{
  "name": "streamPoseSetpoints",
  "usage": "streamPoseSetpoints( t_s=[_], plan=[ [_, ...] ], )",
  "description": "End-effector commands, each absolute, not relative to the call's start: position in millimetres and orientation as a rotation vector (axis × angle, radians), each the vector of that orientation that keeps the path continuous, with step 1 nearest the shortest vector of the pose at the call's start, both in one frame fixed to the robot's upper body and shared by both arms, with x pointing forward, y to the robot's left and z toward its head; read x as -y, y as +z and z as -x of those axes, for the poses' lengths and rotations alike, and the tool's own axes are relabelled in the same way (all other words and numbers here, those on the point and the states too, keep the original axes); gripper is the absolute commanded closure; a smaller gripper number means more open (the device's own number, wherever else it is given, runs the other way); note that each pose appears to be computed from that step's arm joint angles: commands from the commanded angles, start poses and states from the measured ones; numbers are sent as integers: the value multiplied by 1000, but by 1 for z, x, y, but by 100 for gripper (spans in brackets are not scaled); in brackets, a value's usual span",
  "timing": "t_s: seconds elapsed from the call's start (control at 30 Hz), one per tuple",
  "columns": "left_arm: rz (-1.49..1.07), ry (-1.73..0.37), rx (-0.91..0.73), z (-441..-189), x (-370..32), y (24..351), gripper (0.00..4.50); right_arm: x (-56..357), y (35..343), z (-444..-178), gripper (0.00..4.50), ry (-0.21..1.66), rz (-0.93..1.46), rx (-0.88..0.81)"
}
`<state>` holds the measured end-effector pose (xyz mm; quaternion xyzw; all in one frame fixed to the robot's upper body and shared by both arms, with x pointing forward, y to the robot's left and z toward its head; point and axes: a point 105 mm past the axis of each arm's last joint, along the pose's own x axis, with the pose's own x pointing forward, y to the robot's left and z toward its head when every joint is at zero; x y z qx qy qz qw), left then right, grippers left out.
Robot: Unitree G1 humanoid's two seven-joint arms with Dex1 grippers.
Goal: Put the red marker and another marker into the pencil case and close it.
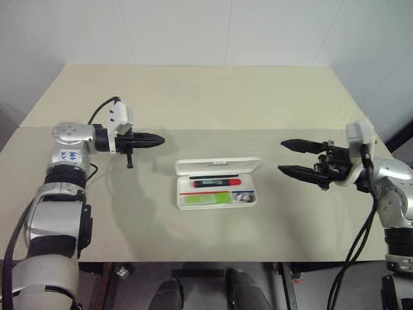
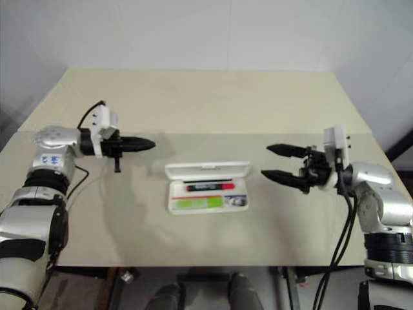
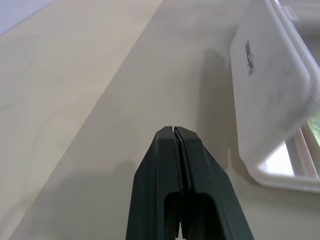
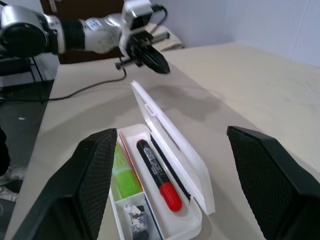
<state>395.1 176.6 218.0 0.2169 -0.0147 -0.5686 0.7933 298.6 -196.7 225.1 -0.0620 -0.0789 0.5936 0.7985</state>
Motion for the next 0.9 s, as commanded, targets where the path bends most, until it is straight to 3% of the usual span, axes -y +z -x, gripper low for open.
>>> streamPoseSetpoints(
  t_s=[0.03,0.3,0.9],
  plan=[
    [-497,-1276,63,-395,-165,233,447,212,239,-293,0,1290,207,220],
    [-526,-1536,-24,-379,-133,222,447,226,243,-310,0,1222,300,229],
    [-661,-1772,-35,-354,-92,189,447,222,244,-309,0,1213,301,219]
  ],
)
